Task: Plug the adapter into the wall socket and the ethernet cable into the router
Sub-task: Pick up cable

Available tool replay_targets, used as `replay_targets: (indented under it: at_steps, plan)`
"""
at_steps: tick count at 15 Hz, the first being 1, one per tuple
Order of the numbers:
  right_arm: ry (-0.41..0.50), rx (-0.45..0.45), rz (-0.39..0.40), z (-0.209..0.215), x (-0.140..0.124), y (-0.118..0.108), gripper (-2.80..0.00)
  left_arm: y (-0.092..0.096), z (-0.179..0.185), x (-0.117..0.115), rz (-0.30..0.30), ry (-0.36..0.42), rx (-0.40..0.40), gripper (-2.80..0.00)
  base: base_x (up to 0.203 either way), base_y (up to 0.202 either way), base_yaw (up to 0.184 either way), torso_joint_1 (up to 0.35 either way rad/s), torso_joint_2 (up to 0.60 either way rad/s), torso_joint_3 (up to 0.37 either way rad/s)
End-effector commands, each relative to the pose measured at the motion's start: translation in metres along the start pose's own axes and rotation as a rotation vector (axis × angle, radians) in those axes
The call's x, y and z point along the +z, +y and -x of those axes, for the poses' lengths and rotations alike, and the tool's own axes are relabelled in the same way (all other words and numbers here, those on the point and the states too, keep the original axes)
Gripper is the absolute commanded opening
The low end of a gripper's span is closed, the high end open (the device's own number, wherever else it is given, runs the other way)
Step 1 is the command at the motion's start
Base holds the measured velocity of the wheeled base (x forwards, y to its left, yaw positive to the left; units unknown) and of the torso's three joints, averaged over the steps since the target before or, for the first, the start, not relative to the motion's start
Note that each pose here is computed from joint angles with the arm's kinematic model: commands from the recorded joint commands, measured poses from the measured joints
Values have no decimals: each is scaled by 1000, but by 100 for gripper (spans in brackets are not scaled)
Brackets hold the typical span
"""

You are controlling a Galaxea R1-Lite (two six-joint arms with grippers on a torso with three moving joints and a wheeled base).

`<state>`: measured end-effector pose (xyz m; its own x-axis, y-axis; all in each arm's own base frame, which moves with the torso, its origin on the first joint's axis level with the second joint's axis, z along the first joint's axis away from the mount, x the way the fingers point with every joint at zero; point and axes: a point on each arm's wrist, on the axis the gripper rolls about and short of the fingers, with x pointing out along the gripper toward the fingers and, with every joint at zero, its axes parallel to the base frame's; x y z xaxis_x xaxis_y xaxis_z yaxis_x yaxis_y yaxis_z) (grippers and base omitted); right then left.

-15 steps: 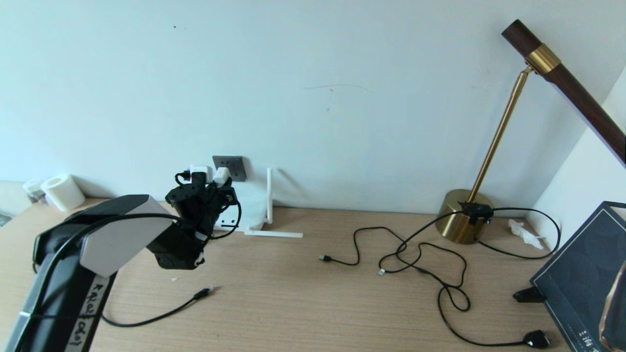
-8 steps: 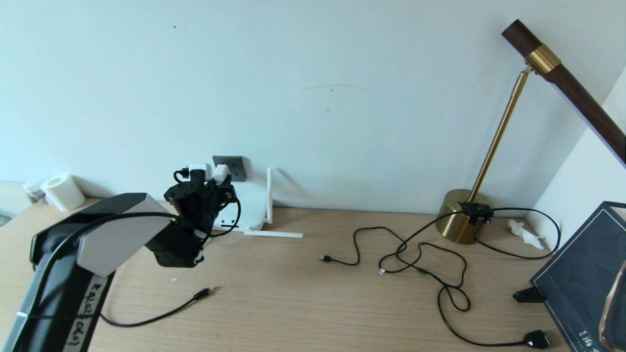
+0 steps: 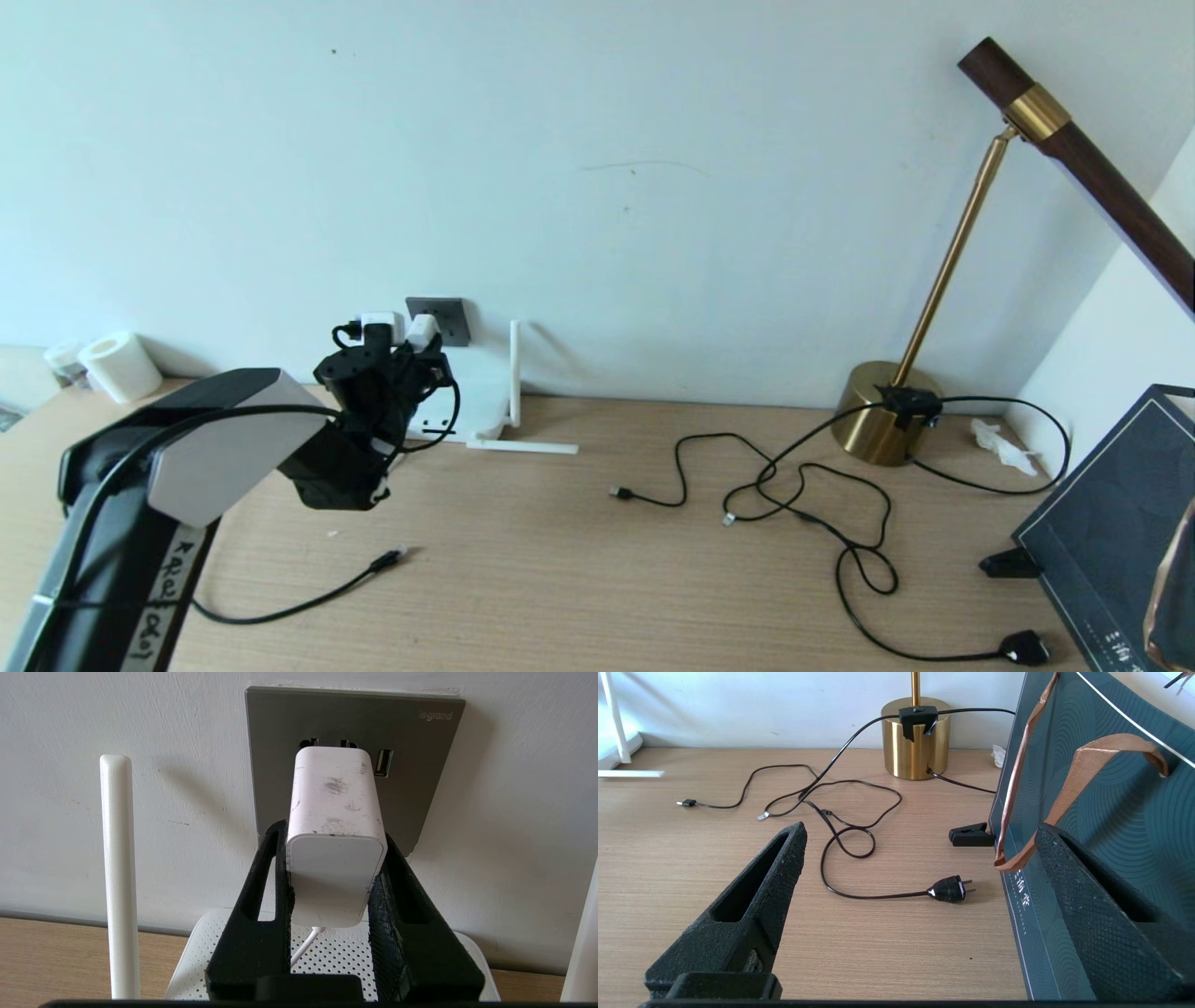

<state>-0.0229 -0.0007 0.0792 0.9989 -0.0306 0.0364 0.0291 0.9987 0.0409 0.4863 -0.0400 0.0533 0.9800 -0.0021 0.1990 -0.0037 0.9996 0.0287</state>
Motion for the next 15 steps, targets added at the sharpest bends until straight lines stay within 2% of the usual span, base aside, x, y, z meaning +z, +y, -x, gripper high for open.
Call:
replay_targets:
  at_steps: [1, 15]
  plan:
    - [10, 0, 0, -1, -3, 0, 0, 0, -1, -2, 0, -1, 1, -280, 0, 0, 0, 0, 0, 0]
    - [10, 0, 0, -1, -3, 0, 0, 0, -3, -2, 0, -5, -2, -280, 0, 0, 0, 0, 0, 0]
